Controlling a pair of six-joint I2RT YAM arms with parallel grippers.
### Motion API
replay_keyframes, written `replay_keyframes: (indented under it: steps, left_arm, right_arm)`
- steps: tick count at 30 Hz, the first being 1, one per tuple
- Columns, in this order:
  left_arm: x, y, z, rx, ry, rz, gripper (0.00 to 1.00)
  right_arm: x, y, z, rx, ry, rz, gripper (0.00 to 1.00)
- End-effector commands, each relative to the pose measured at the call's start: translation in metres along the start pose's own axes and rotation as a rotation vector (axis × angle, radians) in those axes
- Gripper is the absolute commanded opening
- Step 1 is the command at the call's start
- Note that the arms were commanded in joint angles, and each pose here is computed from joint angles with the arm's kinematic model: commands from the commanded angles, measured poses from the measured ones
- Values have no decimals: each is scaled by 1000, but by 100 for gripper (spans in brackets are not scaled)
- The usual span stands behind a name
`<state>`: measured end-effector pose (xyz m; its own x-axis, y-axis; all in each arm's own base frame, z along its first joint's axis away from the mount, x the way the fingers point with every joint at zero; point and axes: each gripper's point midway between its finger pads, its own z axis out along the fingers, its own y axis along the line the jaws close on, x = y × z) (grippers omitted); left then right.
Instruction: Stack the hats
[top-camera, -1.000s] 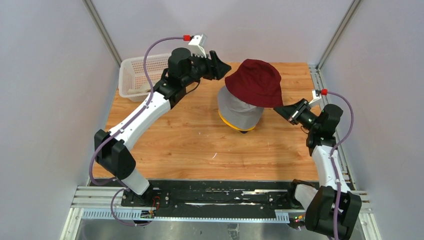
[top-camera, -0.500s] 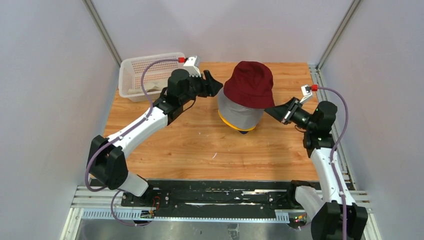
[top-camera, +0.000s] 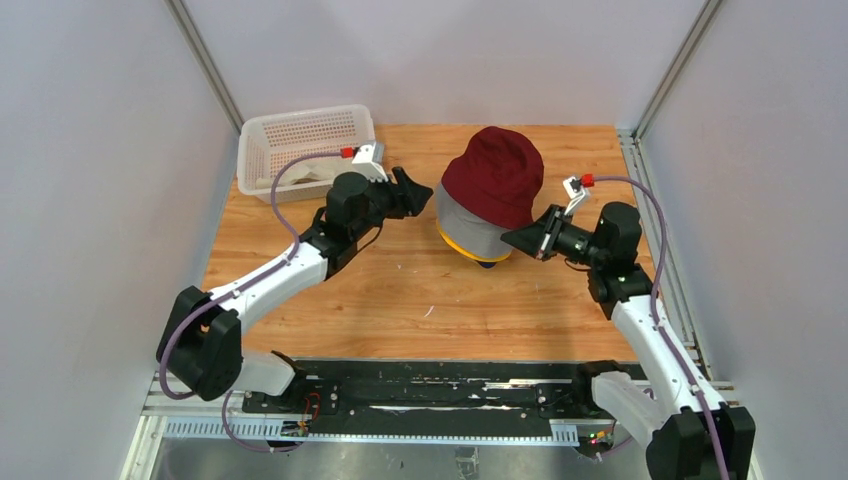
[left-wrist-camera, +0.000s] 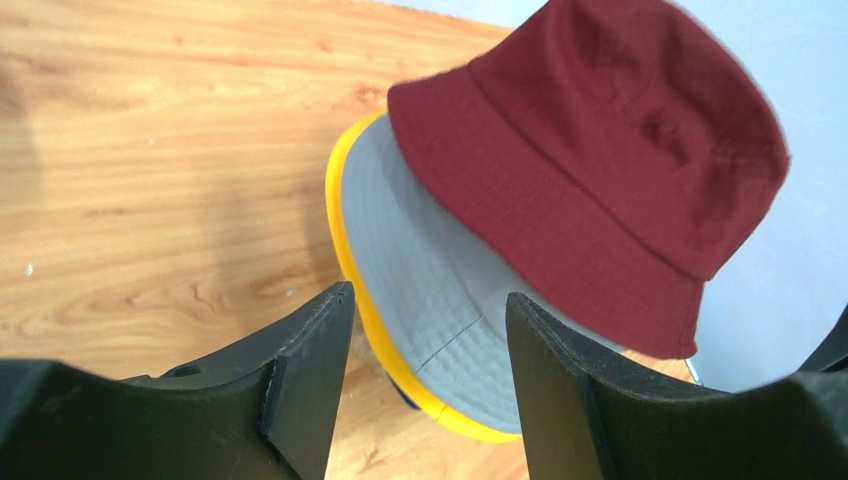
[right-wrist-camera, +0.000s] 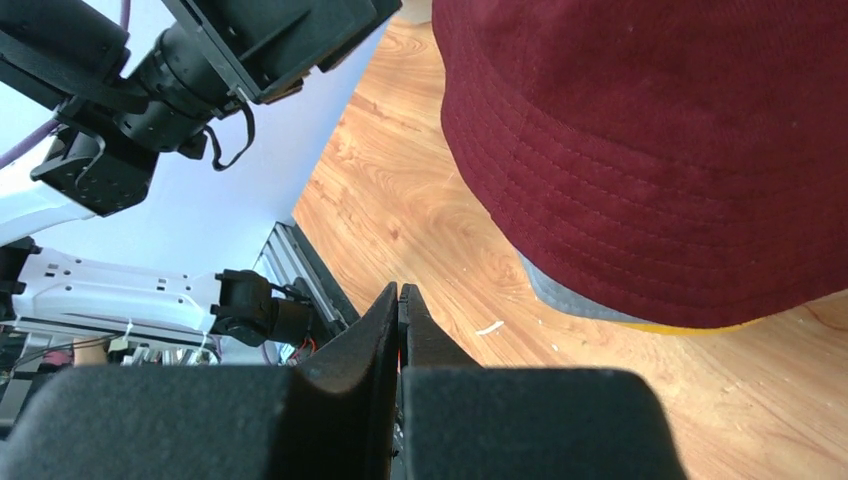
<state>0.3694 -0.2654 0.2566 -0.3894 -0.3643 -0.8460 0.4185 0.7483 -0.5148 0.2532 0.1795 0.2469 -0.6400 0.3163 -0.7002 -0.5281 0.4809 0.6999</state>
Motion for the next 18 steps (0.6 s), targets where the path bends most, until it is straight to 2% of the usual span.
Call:
replay_keyframes:
  steps: [1, 3, 4, 7, 10, 12, 18]
  left_arm:
    - [-3, -8, -4, 61, -85, -89, 62]
    - [-2, -11, -6, 95, -109, -124, 62]
    - [-2, -12, -6, 109, -121, -140, 62]
    - [-3, -19, -8, 156, -144, -175, 62]
    - [-4, -23, -7, 196, -167, -215, 63]
    - [-5, -27, -6, 228, -184, -243, 63]
    - [3, -40, 12, 303, -141, -301, 63]
  right_arm:
    - [8, 0, -2, 13, 1, -49, 1]
    - [2, 2, -6, 39, -12, -78, 1]
    - [-2, 3, -8, 49, -17, -102, 7]
    - [-20, 9, -14, 94, -63, -170, 38]
    - [-39, 16, -19, 121, -123, -214, 58]
    - [-47, 19, -19, 129, -142, -227, 63]
    - [-63, 14, -19, 166, -173, -229, 64]
